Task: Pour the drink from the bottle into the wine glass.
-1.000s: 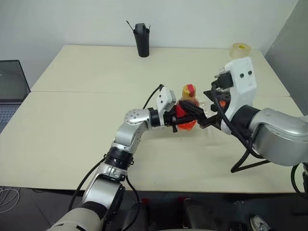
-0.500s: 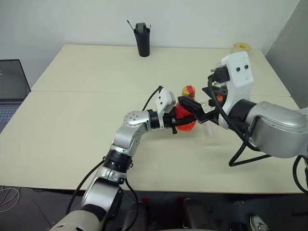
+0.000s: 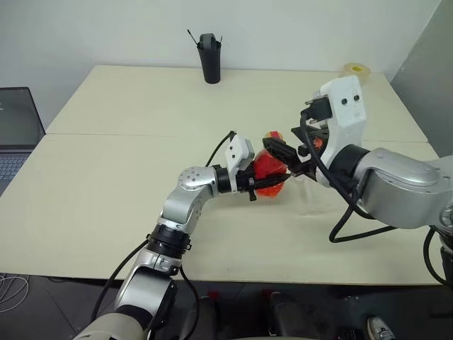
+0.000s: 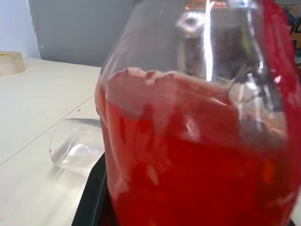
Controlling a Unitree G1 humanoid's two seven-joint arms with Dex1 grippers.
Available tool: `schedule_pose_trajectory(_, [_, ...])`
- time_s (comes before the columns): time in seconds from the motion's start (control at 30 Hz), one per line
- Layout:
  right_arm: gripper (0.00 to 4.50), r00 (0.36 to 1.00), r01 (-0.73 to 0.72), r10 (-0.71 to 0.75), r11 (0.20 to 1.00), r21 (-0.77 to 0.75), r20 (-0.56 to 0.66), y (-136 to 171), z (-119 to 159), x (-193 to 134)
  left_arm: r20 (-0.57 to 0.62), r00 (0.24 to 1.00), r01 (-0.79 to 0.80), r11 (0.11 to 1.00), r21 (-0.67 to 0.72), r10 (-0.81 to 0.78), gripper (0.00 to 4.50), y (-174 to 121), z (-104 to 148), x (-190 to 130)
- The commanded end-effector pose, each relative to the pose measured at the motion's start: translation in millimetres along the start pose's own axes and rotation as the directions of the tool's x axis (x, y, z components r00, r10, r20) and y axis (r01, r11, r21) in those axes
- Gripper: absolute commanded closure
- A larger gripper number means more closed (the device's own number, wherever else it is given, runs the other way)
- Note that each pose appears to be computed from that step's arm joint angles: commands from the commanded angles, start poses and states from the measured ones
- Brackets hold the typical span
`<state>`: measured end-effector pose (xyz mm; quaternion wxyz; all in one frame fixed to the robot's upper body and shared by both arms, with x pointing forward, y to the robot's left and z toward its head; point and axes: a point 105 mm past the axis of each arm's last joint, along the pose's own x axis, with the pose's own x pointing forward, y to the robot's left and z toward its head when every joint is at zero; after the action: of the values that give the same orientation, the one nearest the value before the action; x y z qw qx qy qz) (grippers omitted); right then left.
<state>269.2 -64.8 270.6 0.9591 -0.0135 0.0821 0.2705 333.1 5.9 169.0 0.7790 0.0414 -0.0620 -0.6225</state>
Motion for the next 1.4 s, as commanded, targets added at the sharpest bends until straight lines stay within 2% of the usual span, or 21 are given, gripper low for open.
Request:
schedule_pose_trajectory(0.03, [2.31,1.000,0.006,-0.005,1.000,-0.019,0.027,0,6,-1,0.051,0.998,0.025,0.997,0.067,-0.028,2.97,-4,19,3])
schedule_pose_trajectory(0.13, [3.31,1.000,0.000,0.001,1.000,-0.021,0.023,0,6,-1,0.045,0.999,0.020,0.997,0.069,-0.024,2.97,-3,18,2])
schedule_pose_trajectory(0.3, [3.31,1.000,-0.017,0.017,0.999,-0.035,0.018,0,6,-1,0.048,0.999,0.023,0.998,0.063,-0.026,2.97,-4,18,2])
schedule_pose_trajectory(0.37, [3.31,0.998,-0.051,0.053,0.994,-0.092,0.021,-1,7,0,0.052,0.998,0.037,0.998,0.059,-0.040,2.97,-6,19,2])
schedule_pose_trajectory(0.47, [3.31,0.983,-0.172,0.183,0.963,-0.209,0.033,0,12,-2,0.042,0.997,0.068,0.993,0.096,-0.072,2.98,-10,21,2])
schedule_pose_trajectory(0.57, [3.31,0.913,-0.385,0.406,0.890,-0.246,0.040,6,18,-11,0.045,0.994,0.097,0.990,0.102,-0.102,3.02,-16,25,1])
schedule_pose_trajectory(0.67, [3.31,0.816,-0.568,0.575,0.771,-0.289,-0.069,6,3,-16,0.039,0.989,0.137,0.986,0.098,-0.141,3.04,-25,25,-1])
schedule_pose_trajectory(0.73, [3.31,0.716,-0.689,0.676,0.648,-0.323,-0.171,12,-12,-21,0.017,0.989,0.141,0.981,0.136,-0.145,3.06,-29,21,-2])
schedule_pose_trajectory(0.83, [3.31,0.603,-0.788,0.752,0.509,-0.346,-0.267,13,-25,-22,0.008,0.990,0.137,0.980,0.142,-0.140,3.07,-34,15,-3])
schedule_pose_trajectory(0.93, [3.31,0.531,-0.833,0.788,0.417,-0.364,-0.312,8,-26,-14,0.011,0.990,0.137,0.982,0.133,-0.140,3.07,-38,14,-4])
schedule_pose_trajectory(1.03, [3.31,0.488,-0.854,0.807,0.363,-0.372,-0.333,5,-23,-6,0.015,0.990,0.137,0.981,0.135,-0.140,3.08,-40,15,-2])
schedule_pose_trajectory(1.23, [3.31,0.451,-0.879,0.804,0.325,-0.348,-0.388,-3,-26,-14,0.048,0.992,0.111,0.981,0.159,-0.120,3.08,-44,20,2])
schedule_pose_trajectory(1.27, [3.31,0.448,-0.881,0.806,0.324,-0.346,-0.387,-3,-24,-15,0.050,0.991,0.111,0.981,0.159,-0.121,3.08,-45,20,2])
schedule_pose_trajectory(1.33, [3.31,0.493,-0.853,0.783,0.348,-0.389,-0.379,-4,-20,-13,0.050,0.991,0.113,0.981,0.157,-0.122,3.08,-46,19,4])
schedule_pose_trajectory(1.4, [3.31,0.485,-0.858,0.786,0.344,-0.380,-0.383,0,-20,-16,0.049,0.991,0.117,0.981,0.155,-0.126,3.08,-46,18,5])
